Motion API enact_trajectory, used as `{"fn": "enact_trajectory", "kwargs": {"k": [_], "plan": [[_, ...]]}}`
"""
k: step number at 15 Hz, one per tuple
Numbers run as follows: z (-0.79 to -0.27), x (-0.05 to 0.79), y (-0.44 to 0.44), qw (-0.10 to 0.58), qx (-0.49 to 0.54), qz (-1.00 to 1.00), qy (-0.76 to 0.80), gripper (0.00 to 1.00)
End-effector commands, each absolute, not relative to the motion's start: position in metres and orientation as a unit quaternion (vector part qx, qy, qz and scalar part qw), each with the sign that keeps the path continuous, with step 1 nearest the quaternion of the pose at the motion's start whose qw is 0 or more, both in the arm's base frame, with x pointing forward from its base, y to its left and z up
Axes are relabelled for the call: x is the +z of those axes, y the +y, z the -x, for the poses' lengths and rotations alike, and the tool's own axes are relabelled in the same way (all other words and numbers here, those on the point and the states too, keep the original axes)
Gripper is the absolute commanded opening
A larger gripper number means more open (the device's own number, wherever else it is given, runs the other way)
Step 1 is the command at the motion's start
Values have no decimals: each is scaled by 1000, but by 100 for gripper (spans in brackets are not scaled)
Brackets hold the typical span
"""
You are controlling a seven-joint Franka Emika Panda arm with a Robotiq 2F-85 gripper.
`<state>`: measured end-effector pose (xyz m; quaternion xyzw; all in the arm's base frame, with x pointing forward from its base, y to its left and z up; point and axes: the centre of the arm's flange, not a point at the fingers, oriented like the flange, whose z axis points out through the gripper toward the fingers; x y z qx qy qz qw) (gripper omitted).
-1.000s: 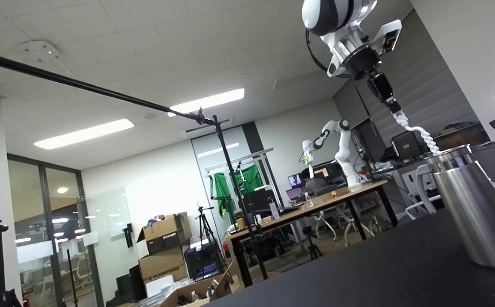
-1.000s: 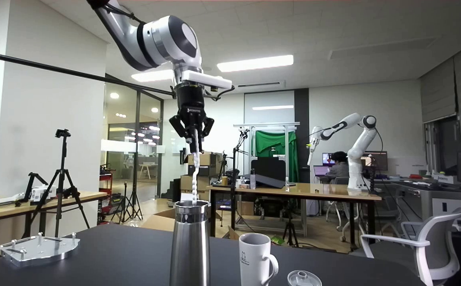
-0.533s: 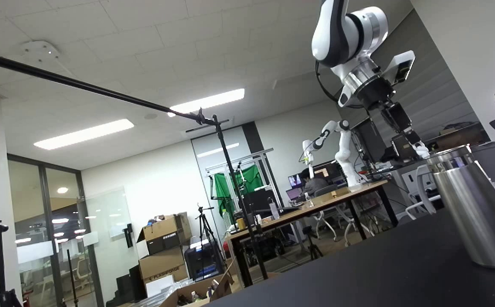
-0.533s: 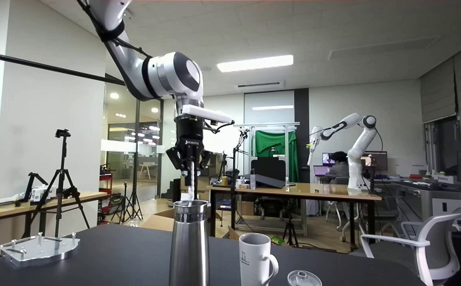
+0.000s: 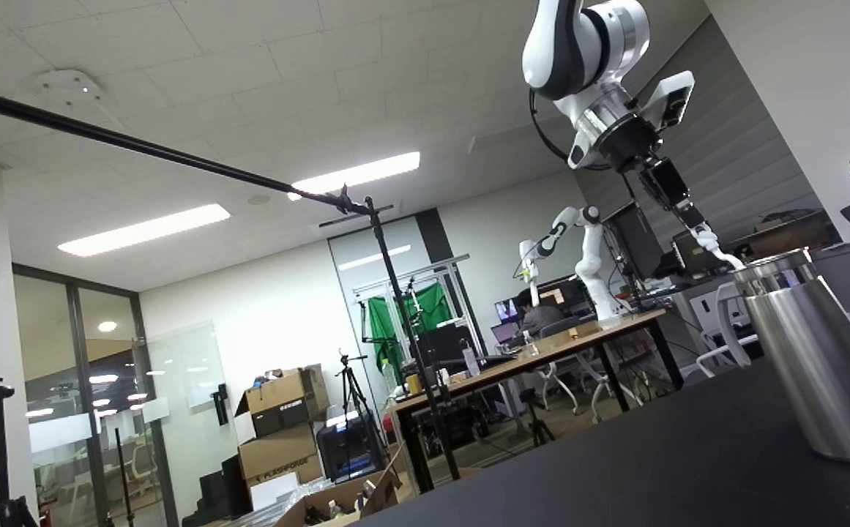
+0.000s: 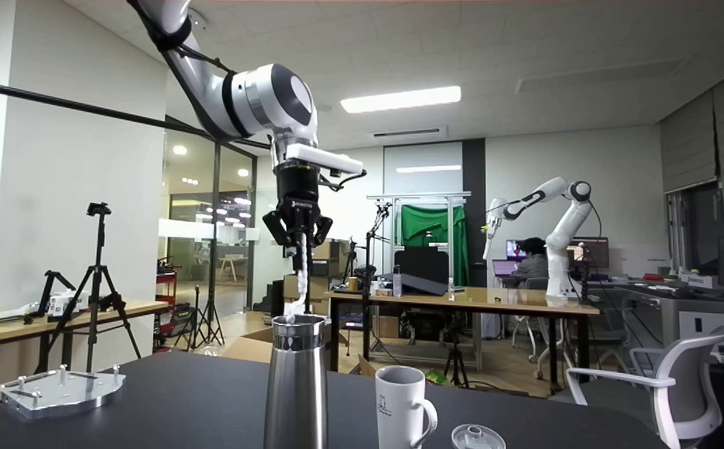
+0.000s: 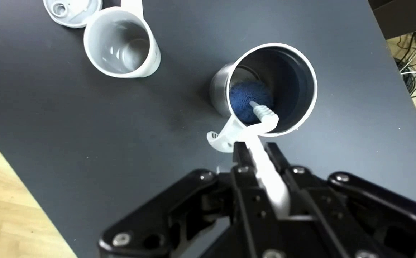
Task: Pull and push the object in the bottle over and over again
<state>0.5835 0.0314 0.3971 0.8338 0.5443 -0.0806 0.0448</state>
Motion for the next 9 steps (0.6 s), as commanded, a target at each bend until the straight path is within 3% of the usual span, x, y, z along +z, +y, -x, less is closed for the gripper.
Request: {"fn": "enact_trajectory", "kwargs": {"k": [1, 9], "plan": [[-579, 441, 28, 61, -58, -834, 545, 4], [-570, 388, 14, -4, -52, -851, 523, 4]]}}
